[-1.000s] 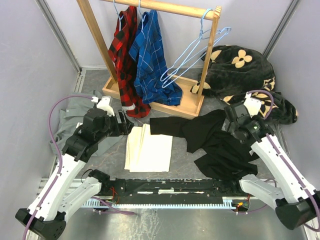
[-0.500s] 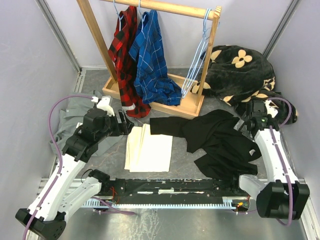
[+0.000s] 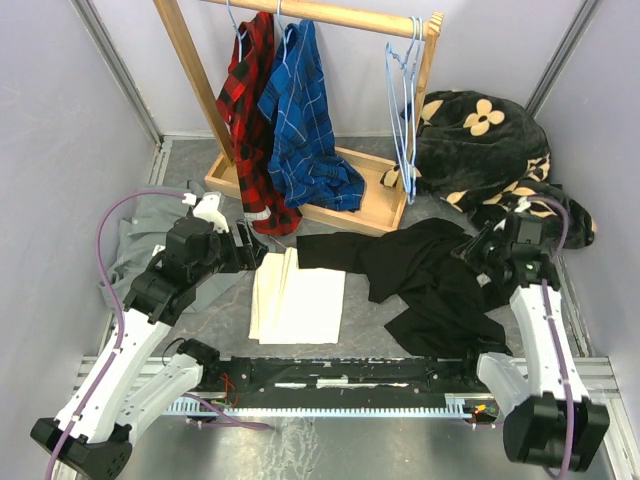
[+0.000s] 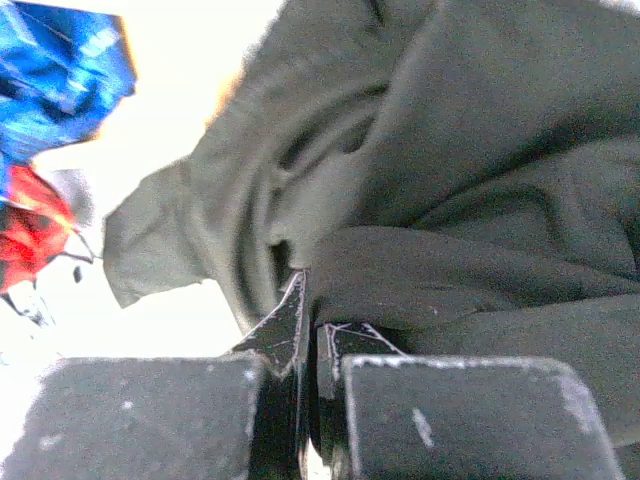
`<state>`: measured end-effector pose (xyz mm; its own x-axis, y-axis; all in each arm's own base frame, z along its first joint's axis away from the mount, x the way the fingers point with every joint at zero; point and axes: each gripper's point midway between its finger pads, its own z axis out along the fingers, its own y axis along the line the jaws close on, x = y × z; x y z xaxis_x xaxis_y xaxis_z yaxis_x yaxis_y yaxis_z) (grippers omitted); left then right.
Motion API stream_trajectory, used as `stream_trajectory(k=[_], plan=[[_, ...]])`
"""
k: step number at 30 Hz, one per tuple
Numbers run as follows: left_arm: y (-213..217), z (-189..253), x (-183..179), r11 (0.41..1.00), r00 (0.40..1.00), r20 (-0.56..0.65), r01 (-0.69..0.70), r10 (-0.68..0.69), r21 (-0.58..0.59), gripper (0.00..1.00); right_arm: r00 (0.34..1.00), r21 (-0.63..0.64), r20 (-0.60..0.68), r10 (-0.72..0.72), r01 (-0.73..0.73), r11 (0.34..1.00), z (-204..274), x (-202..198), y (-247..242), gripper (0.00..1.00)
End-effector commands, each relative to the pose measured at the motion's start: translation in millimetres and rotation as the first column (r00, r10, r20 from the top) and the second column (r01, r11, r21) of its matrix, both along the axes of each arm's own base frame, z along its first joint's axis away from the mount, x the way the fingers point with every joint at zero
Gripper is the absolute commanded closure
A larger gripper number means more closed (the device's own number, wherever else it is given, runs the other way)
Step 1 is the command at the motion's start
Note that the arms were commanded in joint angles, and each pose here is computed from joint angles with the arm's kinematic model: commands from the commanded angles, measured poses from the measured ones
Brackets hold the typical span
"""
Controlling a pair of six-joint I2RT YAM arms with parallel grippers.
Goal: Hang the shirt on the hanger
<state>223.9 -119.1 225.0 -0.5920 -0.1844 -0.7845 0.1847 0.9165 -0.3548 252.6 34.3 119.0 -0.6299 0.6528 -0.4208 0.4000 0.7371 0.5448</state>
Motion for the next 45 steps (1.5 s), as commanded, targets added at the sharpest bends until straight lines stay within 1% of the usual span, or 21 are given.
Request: stream_trajectory(k=[1, 4, 7, 9, 11, 12, 14, 17, 20, 23, 25, 29, 32, 35, 37, 40, 43, 45], plan=[[-3, 12, 3, 0.999, 0.997, 0.061, 0.039, -0.039, 0.01, 0.18, 0.969, -0.133, 0.244, -0.036, 0.07, 0.989, 92, 10, -22, 1.0], [-3, 13, 3, 0.999, 0.997, 0.061, 0.04, -0.041, 0.011, 0.18, 0.946, -0.236, 0.316, -0.069, 0.149, 0.96, 137, -2, -41, 1.0], [-4, 12, 3, 0.999, 0.997, 0.06, 0.046, -0.046, 0.01, 0.18, 0.915, -0.314, 0.397, -0.073, 0.21, 0.926, 190, -12, -55, 1.0], [-5, 11, 3, 0.999, 0.997, 0.058, 0.048, -0.048, 0.009, 0.18, 0.89, -0.356, 0.45, -0.074, 0.255, 0.899, 226, -18, -64, 1.0], [-5, 12, 4, 0.999, 0.997, 0.06, 0.05, -0.051, 0.008, 0.18, 0.872, -0.389, 0.478, -0.106, 0.319, 0.864, 255, -22, -77, 1.0], [-6, 12, 4, 0.999, 0.997, 0.059, 0.053, -0.053, 0.008, 0.18, 0.856, -0.419, 0.504, -0.111, 0.355, 0.835, 283, -25, -85, 1.0], [-6, 13, 4, 0.999, 0.997, 0.061, 0.054, -0.054, 0.007, 0.17, 0.83, -0.427, 0.546, -0.109, 0.388, 0.817, 311, -26, -89, 1.0], [-6, 16, 4, 0.998, 0.996, 0.064, 0.055, -0.055, 0.005, 0.17, 0.784, -0.419, 0.614, -0.09, 0.42, 0.805, 352, -29, -90, 1.0], [-6, 18, 3, 0.998, 0.996, 0.065, 0.058, -0.058, 0.005, 0.17, 0.742, -0.412, 0.669, -0.045, 0.421, 0.808, 388, -31, -85, 1.0], [-6, 19, 2, 0.998, 0.996, 0.068, 0.059, -0.059, 0.005, 0.17, 0.731, -0.427, 0.682, 0.019, 0.377, 0.822, 409, -26, -76, 1.0], [-6, 21, 2, 0.998, 0.996, 0.073, 0.057, -0.057, 0.002, 0.17, 0.723, -0.428, 0.687, 0.069, 0.327, 0.843, 416, -22, -65, 1.0], [-5, 21, 2, 0.999, 0.996, 0.075, 0.053, -0.053, 0.0, 0.17, 0.72, -0.398, 0.677, 0.153, 0.184, 0.899, 410, -10, -38, 1.0], [-6, 20, 2, 0.999, 0.996, 0.071, 0.053, -0.053, -0.002, 0.17, 0.728, -0.348, 0.66, 0.186, 0.076, 0.934, 387, 2, -19, 1.0], [-6, 19, 2, 0.999, 0.996, 0.067, 0.053, -0.052, -0.004, 0.17, 0.75, -0.314, 0.629, 0.204, 0.005, 0.949, 355, 8, -4, 1.0], [-7, 19, 3, 0.999, 0.997, 0.066, 0.051, -0.051, -0.006, 0.17, 0.77, -0.314, 0.591, 0.24, -0.054, 0.948, 330, 12, 12, 1.0], [-6, 20, 4, 0.999, 0.997, 0.067, 0.045, -0.045, -0.006, 0.17, 0.8, -0.367, 0.494, 0.339, -0.161, 0.916, 286, 17, 49, 1.0], [-4, 19, 5, 1.0, 0.997, 0.069, 0.029, -0.029, -0.001, 0.17, 0.8, -0.384, 0.432, 0.417, -0.255, 0.887, 246, 18, 92, 1.0], [-2, 19, 6, 1.0, 0.997, 0.069, 0.017, -0.017, 0.004, 0.17, 0.779, -0.375, 0.414, 0.471, -0.325, 0.868, 223, 12, 128, 1.0]])
